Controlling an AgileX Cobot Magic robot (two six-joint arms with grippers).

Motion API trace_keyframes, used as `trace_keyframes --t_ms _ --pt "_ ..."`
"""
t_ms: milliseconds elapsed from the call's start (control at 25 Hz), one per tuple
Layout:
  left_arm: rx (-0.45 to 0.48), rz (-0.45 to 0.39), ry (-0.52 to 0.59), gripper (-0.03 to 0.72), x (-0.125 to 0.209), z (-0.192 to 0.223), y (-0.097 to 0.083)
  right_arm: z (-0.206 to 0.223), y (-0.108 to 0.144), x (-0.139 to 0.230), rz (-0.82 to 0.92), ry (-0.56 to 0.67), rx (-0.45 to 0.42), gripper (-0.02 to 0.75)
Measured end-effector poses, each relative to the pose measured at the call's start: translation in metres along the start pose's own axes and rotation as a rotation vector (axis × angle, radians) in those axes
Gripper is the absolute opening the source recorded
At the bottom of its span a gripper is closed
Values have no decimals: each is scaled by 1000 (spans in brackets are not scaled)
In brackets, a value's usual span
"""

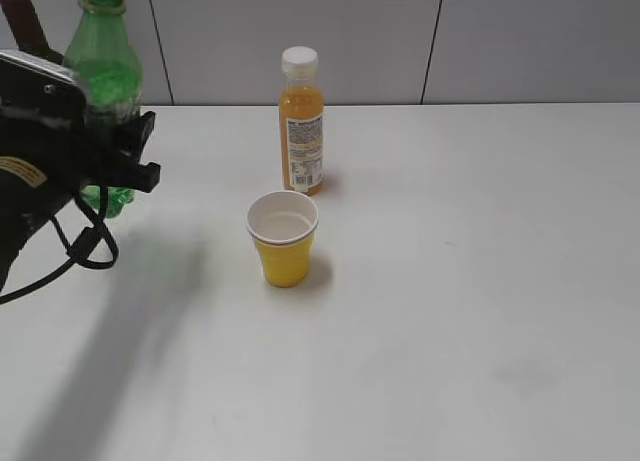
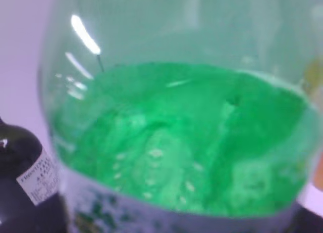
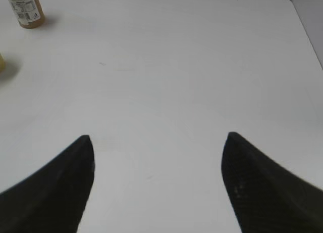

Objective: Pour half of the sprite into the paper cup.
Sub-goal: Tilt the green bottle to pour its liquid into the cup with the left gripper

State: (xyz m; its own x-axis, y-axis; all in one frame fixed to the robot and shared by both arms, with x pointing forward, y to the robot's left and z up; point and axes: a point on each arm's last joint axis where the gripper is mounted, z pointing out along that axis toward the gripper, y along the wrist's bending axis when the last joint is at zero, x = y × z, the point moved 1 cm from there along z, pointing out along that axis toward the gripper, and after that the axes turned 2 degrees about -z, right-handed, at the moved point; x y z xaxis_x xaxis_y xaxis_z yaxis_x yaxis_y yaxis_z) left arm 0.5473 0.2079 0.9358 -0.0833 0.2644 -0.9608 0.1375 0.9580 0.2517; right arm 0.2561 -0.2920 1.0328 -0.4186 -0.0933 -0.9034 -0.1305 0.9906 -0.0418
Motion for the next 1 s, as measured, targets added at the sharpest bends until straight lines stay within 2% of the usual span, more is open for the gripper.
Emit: trace_keyframes --t_ms 280,440,1000 --pt "-40 222 45 474 -3 -10 -17 0 0 0 0 0 0 592" --pt "-21 333 43 474 -4 -13 -25 0 0 0 0 0 0 592" --pt "-19 639 94 474 6 -11 -27 0 0 0 0 -1 0 591"
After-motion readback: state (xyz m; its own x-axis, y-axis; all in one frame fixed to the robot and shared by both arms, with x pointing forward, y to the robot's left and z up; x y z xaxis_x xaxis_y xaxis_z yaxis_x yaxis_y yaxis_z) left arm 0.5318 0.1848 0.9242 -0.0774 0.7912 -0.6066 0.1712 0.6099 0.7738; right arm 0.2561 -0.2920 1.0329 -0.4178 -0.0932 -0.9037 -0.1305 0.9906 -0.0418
